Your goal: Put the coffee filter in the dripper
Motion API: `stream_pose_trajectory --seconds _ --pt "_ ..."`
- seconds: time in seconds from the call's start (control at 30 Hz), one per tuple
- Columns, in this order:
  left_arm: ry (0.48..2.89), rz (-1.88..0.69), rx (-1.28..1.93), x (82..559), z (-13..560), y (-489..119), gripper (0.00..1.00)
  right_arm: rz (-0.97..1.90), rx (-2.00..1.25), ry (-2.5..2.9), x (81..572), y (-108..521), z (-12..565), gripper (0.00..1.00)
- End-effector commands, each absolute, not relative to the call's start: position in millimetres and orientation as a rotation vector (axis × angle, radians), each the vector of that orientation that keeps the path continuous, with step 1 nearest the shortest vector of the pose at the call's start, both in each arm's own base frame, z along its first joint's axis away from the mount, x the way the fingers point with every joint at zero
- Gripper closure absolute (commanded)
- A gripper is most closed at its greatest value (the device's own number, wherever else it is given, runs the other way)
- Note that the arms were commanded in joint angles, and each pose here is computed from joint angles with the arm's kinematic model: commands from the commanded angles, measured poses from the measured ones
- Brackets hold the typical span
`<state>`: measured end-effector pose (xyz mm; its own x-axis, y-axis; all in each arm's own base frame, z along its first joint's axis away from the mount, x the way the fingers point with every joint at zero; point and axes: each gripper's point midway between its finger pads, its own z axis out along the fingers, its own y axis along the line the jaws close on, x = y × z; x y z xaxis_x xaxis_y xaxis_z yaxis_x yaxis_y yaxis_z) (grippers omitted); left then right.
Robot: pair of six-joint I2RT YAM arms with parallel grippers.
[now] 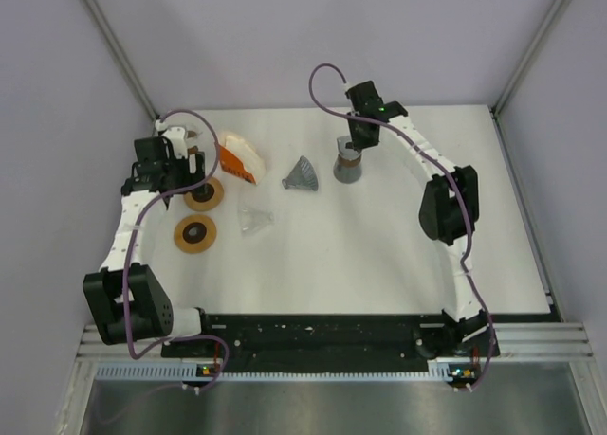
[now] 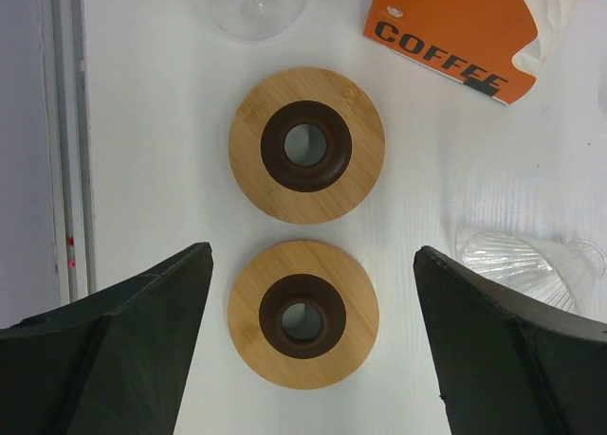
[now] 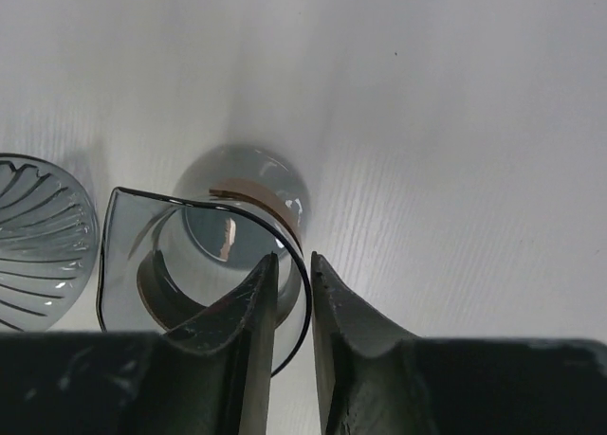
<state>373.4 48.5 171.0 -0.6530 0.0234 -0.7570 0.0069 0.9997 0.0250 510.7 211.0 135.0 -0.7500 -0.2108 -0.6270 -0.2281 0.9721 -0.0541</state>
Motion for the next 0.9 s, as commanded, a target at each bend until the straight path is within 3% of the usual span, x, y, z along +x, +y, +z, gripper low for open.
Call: stream_pose_trajectory --seconds 0.0,0.17,0.63,0.87 --pt "2.208 0.043 0.031 379 205 51 0.07 0.002 -0.373 2.422 505 214 147 0.83" --pt "2.230 -0.030 0.058 375 202 39 0.07 -0.072 -0.455 2.436 479 210 147 1.00" --pt "2.303 -0.052 0.125 376 177 37 0.11 0.106 -0.601 2.487 355 225 132 1.00" --pt "2.359 -0.022 0.154 380 162 43 0.17 0.177 -0.574 2.467 327 235 127 1.00"
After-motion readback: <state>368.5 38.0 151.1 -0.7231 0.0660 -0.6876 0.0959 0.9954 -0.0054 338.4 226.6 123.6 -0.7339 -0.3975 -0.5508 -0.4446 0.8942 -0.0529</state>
